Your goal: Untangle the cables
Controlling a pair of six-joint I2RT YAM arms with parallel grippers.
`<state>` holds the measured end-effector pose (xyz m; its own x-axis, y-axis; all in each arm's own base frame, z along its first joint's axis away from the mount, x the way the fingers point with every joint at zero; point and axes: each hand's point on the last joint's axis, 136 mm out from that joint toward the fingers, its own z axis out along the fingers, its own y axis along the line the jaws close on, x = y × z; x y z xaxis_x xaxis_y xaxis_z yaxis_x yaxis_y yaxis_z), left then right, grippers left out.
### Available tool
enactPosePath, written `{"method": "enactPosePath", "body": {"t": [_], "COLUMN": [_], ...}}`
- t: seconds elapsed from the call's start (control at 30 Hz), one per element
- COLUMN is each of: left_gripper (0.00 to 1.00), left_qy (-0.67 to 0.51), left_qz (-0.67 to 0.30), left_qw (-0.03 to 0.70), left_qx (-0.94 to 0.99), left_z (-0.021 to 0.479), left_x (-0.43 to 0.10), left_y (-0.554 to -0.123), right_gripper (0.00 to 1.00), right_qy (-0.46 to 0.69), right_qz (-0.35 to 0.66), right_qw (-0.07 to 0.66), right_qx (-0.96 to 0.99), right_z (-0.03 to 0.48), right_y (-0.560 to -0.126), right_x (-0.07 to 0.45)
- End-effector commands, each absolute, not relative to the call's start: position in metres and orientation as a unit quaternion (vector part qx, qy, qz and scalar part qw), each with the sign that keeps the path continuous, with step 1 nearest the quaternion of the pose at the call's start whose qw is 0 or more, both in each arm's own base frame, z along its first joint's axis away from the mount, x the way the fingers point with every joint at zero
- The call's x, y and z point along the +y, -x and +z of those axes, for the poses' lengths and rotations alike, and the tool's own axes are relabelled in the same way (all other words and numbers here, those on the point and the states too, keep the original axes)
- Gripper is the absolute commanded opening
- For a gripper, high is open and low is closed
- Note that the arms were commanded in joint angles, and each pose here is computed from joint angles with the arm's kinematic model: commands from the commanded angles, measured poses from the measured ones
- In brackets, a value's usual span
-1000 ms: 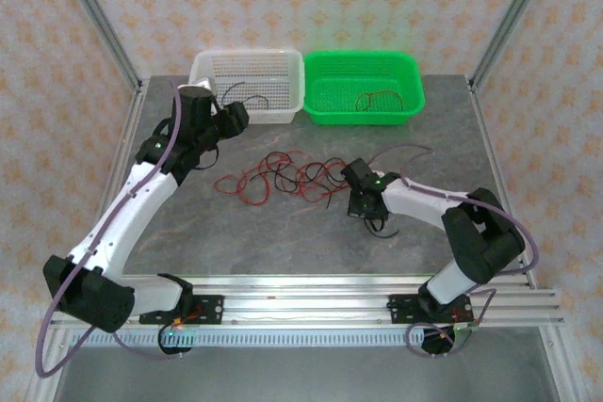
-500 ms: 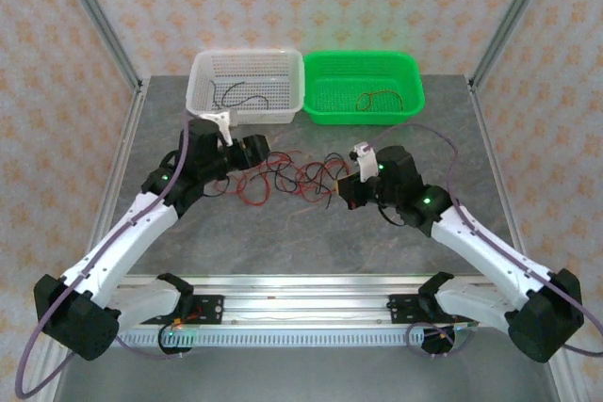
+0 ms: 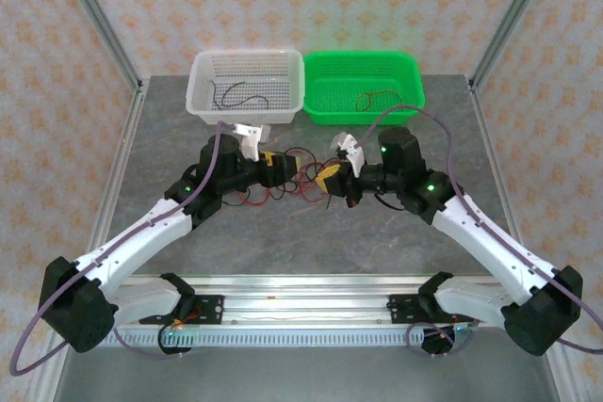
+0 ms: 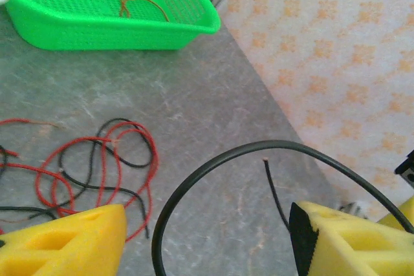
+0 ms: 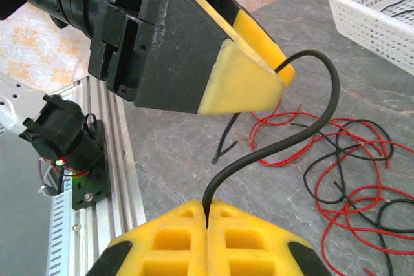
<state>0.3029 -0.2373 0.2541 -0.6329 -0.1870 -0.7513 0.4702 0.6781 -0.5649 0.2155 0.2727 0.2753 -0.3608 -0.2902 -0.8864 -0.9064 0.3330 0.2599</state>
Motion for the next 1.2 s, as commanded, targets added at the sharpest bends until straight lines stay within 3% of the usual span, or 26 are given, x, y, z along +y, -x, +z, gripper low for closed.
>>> {"method": "enactPosePath", "body": {"t": [0.0,0.23,0.53,0.63,0.8,0.9,1.13,1.17], "left_gripper": [0.68,0.65,0.64,0.54,0.16,0.01,0.0,0.0], "left_qy": [-0.13,-0.152,-0.133,-0.129,-0.124,-0.125,-0.11,-0.101], "left_qz": [-0.353,-0.394,-0.34,-0.354,-0.373,-0.38,-0.364,-0.357], "left_qw": [0.467,0.478,0.505,0.513,0.527,0.531,0.545,0.551], "left_qx": [0.8,0.77,0.782,0.771,0.754,0.747,0.747,0.747], "left_z": [0.262,0.263,0.254,0.261,0.276,0.284,0.296,0.301], "left_x": [-0.229,-0.236,-0.222,-0.226,-0.234,-0.238,-0.235,-0.231], "left_y": [-0.303,-0.289,-0.302,-0.306,-0.31,-0.311,-0.317,-0.319], "right_gripper": [0.0,0.0,0.0,0.0,0.0,0.0,0.0,0.08], "right_qy": [0.441,0.444,0.448,0.449,0.445,0.443,0.418,0.405], "right_qz": [0.41,0.42,0.434,0.441,0.442,0.444,0.443,0.438], "right_qw": [0.381,0.393,0.391,0.389,0.392,0.394,0.402,0.406], "right_qx": [0.702,0.687,0.677,0.673,0.673,0.672,0.683,0.692], "right_z": [0.283,0.297,0.31,0.312,0.315,0.315,0.312,0.311], "right_y": [-0.21,-0.21,-0.206,-0.204,-0.204,-0.203,-0.209,-0.214], "right_x": [0.275,0.275,0.274,0.275,0.275,0.275,0.273,0.272]}}
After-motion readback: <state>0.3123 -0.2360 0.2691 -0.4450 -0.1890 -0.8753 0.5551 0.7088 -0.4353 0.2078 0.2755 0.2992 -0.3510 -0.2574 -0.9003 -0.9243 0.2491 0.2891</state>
